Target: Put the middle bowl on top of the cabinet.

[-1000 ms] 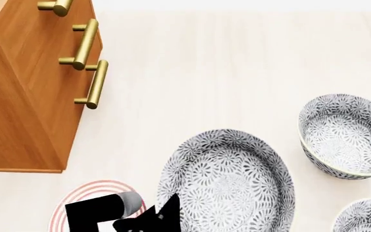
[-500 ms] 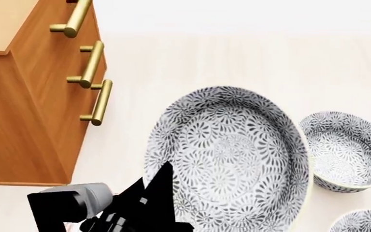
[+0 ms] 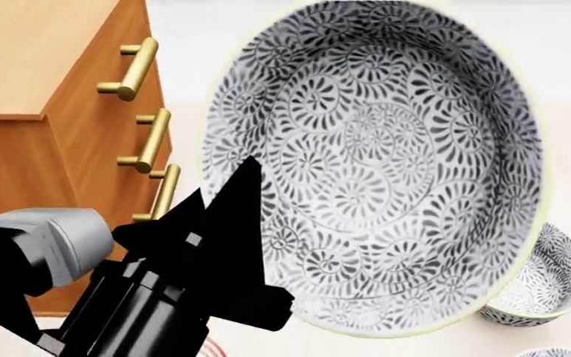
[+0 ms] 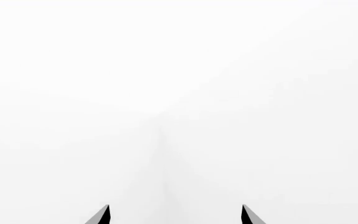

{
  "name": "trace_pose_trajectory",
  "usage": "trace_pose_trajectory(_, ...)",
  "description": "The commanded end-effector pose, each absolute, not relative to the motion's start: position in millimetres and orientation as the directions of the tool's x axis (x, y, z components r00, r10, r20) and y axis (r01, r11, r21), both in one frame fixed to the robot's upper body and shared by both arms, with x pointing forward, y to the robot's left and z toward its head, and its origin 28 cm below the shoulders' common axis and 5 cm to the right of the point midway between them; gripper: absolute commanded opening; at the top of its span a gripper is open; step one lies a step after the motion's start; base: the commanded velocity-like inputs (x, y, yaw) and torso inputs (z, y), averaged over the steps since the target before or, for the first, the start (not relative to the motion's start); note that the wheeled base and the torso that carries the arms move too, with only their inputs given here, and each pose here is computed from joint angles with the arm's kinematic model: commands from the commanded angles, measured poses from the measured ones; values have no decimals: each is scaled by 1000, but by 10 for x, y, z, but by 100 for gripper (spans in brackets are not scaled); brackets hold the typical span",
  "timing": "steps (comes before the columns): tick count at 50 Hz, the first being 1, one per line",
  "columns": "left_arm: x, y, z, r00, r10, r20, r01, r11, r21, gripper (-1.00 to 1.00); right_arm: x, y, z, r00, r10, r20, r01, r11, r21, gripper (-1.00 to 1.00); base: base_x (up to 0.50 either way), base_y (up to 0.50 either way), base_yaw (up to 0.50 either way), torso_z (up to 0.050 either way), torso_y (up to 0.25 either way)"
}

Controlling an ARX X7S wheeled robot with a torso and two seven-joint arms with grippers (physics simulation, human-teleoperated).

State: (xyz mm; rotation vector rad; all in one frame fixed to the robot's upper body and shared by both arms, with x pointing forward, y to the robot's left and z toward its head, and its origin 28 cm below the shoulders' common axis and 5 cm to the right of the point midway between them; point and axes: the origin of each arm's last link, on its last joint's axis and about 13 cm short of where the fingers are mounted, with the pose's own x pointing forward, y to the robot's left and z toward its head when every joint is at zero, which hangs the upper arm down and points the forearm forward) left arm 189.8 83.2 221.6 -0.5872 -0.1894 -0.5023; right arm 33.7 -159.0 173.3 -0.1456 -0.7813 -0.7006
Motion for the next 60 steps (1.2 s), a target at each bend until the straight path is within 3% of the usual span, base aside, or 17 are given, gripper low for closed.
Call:
trace_pose_trajectory(1, 1812, 864, 2622, 821, -400, 407, 558, 712, -426, -100, 348, -1567, 1716, 499, -523, 691, 626, 769, 130, 100, 0, 0, 0, 50, 160)
trace_pose_trajectory(17, 1906, 922, 3155, 828, -394, 398, 549, 714, -435, -100, 347, -1563, 1720, 493, -522, 696, 624, 770, 135, 100, 0, 0, 0, 49, 155)
trace_pose_trajectory(27, 2008, 1082, 3591, 872, -334, 357, 475, 752, -457, -100, 353, -1542, 1720, 492, -521, 697, 624, 770, 135, 100, 0, 0, 0, 0, 0)
trace_pose_trajectory(32, 2120, 1166, 3751, 904, -245, 351, 396, 788, -472, -100, 358, -1522, 1727, 491, -522, 697, 625, 769, 136, 100, 0, 0, 0, 0, 0)
trace_pose_trajectory(45, 2488, 1344, 3937, 987, -62, 146, 128, 856, -501, -100, 377, -1466, 1711, 489, -525, 697, 624, 769, 142, 100, 0, 0, 0, 0, 0)
trace_pose_trajectory(50, 2652, 1403, 3964, 1000, 19, 13, -10, 862, -507, -100, 378, -1458, 1714, 483, -533, 695, 629, 763, 147, 100, 0, 0, 0, 0, 0)
trace_pose_trajectory(60, 2806, 1557, 4086, 993, 100, -64, -119, 831, -544, -100, 385, -1427, 1723, 486, -529, 695, 628, 765, 144, 100, 0, 0, 0, 0, 0)
